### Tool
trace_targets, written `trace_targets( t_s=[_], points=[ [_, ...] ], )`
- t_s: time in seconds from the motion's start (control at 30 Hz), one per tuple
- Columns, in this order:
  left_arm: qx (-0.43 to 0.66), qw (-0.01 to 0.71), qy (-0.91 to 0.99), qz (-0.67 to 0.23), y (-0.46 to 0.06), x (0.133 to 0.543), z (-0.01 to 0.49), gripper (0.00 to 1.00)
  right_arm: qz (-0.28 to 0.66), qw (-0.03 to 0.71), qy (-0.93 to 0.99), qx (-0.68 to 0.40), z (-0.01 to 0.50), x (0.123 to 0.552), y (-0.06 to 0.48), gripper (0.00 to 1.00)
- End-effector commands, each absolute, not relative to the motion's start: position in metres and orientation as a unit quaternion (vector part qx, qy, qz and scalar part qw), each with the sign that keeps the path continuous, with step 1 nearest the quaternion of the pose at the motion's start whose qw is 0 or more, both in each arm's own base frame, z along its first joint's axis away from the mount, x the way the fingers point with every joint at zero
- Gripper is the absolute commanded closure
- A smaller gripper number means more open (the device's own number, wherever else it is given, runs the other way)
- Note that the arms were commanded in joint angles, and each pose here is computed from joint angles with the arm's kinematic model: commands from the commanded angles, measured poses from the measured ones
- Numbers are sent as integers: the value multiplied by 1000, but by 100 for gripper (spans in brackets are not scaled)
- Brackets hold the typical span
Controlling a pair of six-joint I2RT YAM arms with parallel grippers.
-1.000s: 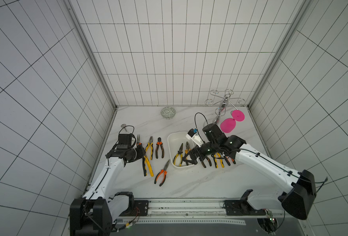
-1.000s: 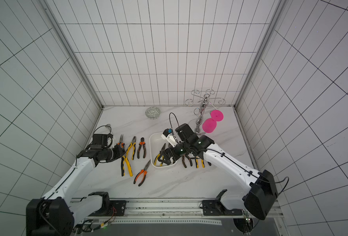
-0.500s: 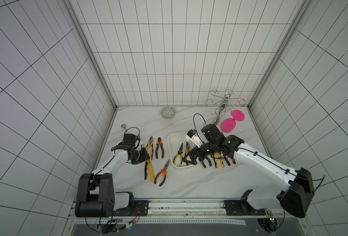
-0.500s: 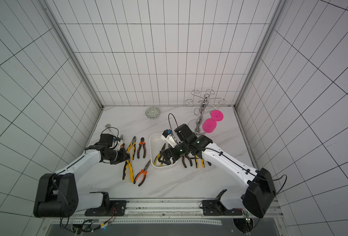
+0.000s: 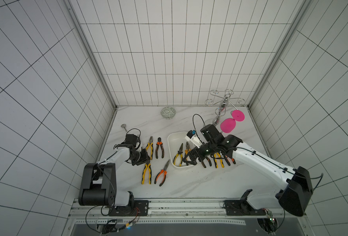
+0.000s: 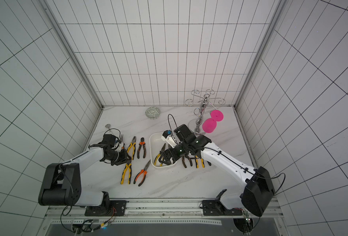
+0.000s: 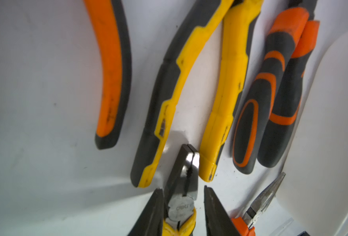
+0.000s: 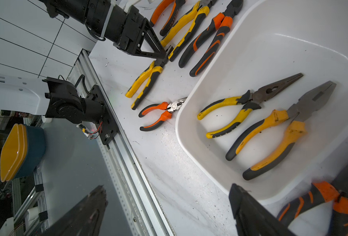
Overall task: Take the pliers out of the storage box
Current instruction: Place the pliers at the center of the board, then adjust the pliers in the storage box.
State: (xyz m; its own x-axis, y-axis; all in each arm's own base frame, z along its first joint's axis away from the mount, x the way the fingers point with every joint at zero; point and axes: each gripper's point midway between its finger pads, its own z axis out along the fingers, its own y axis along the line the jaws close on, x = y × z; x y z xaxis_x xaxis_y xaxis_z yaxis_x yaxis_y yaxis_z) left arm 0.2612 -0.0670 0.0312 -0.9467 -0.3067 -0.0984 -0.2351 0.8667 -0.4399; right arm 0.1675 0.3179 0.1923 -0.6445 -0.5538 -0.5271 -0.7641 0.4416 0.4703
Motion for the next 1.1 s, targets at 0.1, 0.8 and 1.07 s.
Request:
trace_targets(
  t_s=[0.1,0.8,1.07],
  points=[
    [-139,121,962,-200,-60,274,52,54,329,164,842,-396,193,174,315,4],
    [102,417,872,-233,-142,249,183,1,133,146,957,-213,143,243,282,24],
    [169,488,821,-244,-144,220,217,1,84,105,976,-173,118,262,295,43]
  ],
)
